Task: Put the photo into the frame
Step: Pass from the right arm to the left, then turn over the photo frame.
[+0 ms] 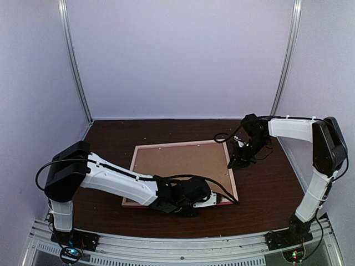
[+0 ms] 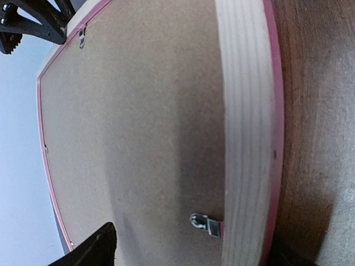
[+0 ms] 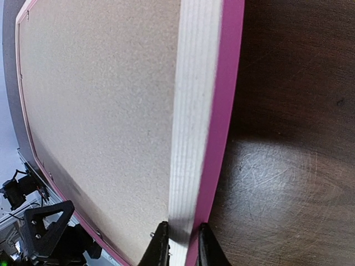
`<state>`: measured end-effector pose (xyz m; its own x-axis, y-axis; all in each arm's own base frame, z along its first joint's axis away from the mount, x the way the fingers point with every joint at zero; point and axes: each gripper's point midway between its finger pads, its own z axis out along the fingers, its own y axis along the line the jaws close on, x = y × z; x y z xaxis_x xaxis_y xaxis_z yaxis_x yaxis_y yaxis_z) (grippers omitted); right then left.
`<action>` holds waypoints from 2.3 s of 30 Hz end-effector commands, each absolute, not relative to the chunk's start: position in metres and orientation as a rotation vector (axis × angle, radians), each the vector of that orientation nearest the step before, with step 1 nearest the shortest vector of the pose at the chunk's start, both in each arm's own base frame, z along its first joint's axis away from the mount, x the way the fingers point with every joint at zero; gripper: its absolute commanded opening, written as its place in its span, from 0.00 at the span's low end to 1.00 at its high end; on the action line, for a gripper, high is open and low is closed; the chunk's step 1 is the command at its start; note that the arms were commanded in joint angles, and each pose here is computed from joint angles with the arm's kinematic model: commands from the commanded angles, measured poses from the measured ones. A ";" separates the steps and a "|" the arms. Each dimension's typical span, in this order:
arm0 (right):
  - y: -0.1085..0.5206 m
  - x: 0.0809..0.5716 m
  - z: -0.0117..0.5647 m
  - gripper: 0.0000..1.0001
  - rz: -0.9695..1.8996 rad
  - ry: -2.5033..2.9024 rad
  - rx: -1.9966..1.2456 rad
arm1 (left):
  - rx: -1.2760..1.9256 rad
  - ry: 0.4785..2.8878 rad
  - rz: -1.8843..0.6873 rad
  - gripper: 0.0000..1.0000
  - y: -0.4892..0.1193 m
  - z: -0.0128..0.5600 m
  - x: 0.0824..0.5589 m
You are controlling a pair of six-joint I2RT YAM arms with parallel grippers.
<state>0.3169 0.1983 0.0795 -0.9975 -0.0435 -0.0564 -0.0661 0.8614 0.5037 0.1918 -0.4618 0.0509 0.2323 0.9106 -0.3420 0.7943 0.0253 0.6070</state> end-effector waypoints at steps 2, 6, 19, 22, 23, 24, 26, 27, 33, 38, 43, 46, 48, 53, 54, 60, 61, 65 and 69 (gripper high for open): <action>0.214 0.321 0.110 0.00 0.949 2.905 -0.173 | 1.730 1.553 0.310 0.79 -0.453 0.051 0.204; 0.214 0.320 0.107 0.00 0.949 2.914 -0.174 | 1.707 1.554 0.326 0.63 -0.448 0.055 0.206; 0.209 0.317 0.108 0.11 0.913 2.926 -0.195 | 1.589 1.531 0.352 0.27 -0.441 0.090 0.215; 0.206 0.319 0.116 0.16 0.897 2.914 -0.200 | 1.572 1.518 0.358 0.22 -0.440 0.101 0.216; 0.206 0.319 0.119 0.18 0.894 2.907 -0.202 | 1.568 1.515 0.360 0.19 -0.439 0.106 0.216; 0.205 0.320 0.124 0.20 0.889 2.898 -0.203 | 1.565 1.514 0.362 0.17 -0.439 0.110 0.217; 0.204 0.322 0.133 0.23 0.879 2.879 -0.214 | 1.557 1.510 0.365 0.12 -0.438 0.120 0.218; 0.203 0.323 0.138 0.25 0.875 2.869 -0.218 | 1.556 1.507 0.365 0.08 -0.438 0.126 0.218; 0.199 0.331 0.174 0.30 0.839 2.803 -0.243 | 1.542 1.477 0.373 0.00 -0.438 0.167 0.219; 0.196 0.338 0.195 0.31 0.818 2.761 -0.247 | 1.546 1.454 0.384 0.00 -0.435 0.198 0.220; 0.193 0.343 0.211 0.31 0.813 2.728 -0.246 | 1.546 1.451 0.406 0.00 -0.429 0.229 0.223; 0.192 0.346 0.219 0.31 0.807 2.710 -0.249 | 1.556 1.449 0.415 0.00 -0.424 0.247 0.226; 0.190 0.348 0.225 0.31 0.799 2.697 -0.251 | 1.559 1.453 0.413 0.00 -0.421 0.261 0.228; 0.177 0.353 0.241 0.32 0.755 2.663 -0.226 | 1.525 1.477 0.384 0.00 -0.410 0.298 0.233; 0.174 0.354 0.244 0.32 0.749 2.655 -0.219 | 1.516 1.482 0.371 0.00 -0.407 0.304 0.234; 0.165 0.359 0.258 0.33 0.753 2.612 -0.196 | 1.463 1.530 0.249 0.00 -0.393 0.334 0.241; 0.165 0.359 0.260 0.35 0.759 2.602 -0.197 | 1.461 1.545 0.229 0.00 -0.390 0.337 0.242; 0.169 0.357 0.274 0.43 0.799 2.532 -0.234 | 1.452 1.598 0.175 0.00 -0.374 0.343 0.250; 0.180 0.351 0.297 0.47 0.887 2.404 -0.304 | 1.457 1.643 0.113 0.00 -0.355 0.346 0.257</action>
